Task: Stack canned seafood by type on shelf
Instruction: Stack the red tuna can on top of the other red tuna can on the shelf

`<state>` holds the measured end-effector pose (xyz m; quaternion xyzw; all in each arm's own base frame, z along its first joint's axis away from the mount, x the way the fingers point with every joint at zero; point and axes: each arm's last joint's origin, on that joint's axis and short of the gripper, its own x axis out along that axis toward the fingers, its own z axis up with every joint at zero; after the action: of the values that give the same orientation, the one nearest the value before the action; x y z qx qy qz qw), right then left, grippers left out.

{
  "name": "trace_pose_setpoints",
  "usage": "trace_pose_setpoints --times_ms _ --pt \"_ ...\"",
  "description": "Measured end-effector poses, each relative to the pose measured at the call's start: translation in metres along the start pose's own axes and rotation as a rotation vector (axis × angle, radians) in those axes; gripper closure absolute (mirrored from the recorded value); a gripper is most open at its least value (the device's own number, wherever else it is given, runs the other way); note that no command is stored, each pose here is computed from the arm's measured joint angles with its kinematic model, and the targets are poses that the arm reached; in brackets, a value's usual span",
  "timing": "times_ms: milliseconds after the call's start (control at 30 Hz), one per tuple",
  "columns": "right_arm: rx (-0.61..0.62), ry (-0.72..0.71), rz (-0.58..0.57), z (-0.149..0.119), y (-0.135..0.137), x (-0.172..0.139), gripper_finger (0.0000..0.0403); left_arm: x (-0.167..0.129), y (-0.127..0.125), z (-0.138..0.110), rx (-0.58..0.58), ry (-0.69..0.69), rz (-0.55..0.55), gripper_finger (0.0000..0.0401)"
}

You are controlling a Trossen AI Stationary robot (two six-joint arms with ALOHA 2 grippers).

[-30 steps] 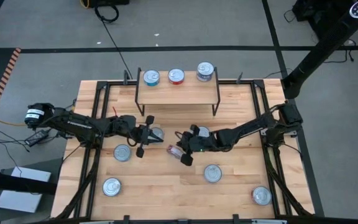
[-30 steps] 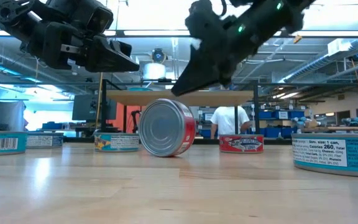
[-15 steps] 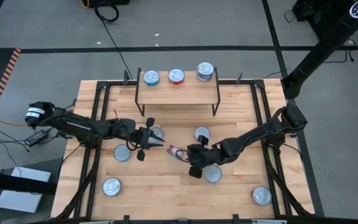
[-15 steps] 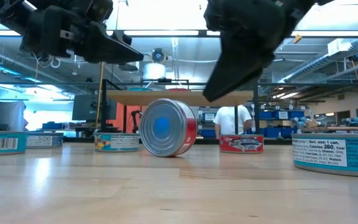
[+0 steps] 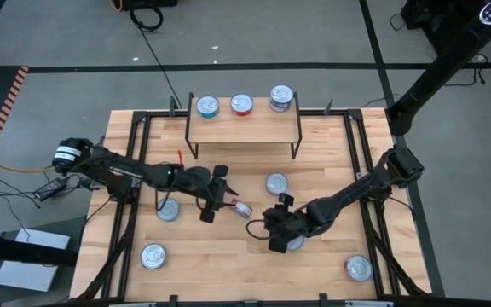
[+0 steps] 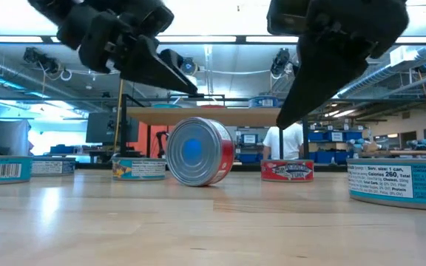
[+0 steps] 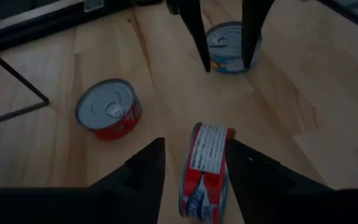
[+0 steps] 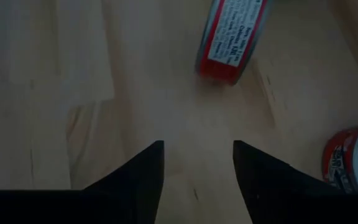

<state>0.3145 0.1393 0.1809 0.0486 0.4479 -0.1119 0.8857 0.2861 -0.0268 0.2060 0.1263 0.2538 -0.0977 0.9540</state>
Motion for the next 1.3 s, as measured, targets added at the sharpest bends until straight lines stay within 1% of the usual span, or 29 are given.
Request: trace_pose_setpoints --times_ms 100,233,333,467,600,700,833,1033,1167,1300 --pt "-0.009 0.005 0.0 -0.002 0.002 -0.001 0.0202 -0.001 0.001 0.006 0.001 0.023 -0.007 0.0217" --pt "-0.014 0.005 0.003 -0.003 0.003 -0.002 0.0201 -0.001 0.001 0.007 -0.008 0.056 -0.052 0.0201" --pt "-0.015 0.004 0.001 -0.003 0.003 -0.002 0.0201 -0.002 0.0 0.008 -0.065 0.048 -0.087 0.0185" --pt "-0.022 0.0 -0.005 -0.003 0.003 -0.002 0.0203 0.001 0.0 0.007 -0.086 0.055 -0.087 0.0159" --pt "-0.023 -0.001 -0.006 -0.002 0.003 -0.002 0.0203 0.01 -0.001 0.001 -0.083 0.075 -0.08 0.0136" --pt "-0.022 -0.002 -0.005 -0.002 0.003 -0.001 0.0202 0.018 -0.001 -0.003 -0.057 0.087 -0.065 0.0124" --pt "-0.022 -0.003 -0.005 -0.002 0.003 -0.001 0.0204 0.022 0.0 -0.004 -0.022 0.085 -0.038 0.0121" --pt "-0.043 -0.007 -0.002 -0.002 0.003 -0.001 0.0204 0.026 -0.001 -0.008 -0.021 0.107 -0.044 0.0121" --pt "-0.045 -0.007 -0.002 -0.002 0.003 -0.001 0.0205 0.032 -0.004 -0.013 0.005 0.132 -0.047 0.0121" --pt "-0.044 -0.01 0.0 -0.001 0.003 -0.001 0.0208 0.036 -0.004 -0.015 0.026 0.13 -0.047 0.0121"
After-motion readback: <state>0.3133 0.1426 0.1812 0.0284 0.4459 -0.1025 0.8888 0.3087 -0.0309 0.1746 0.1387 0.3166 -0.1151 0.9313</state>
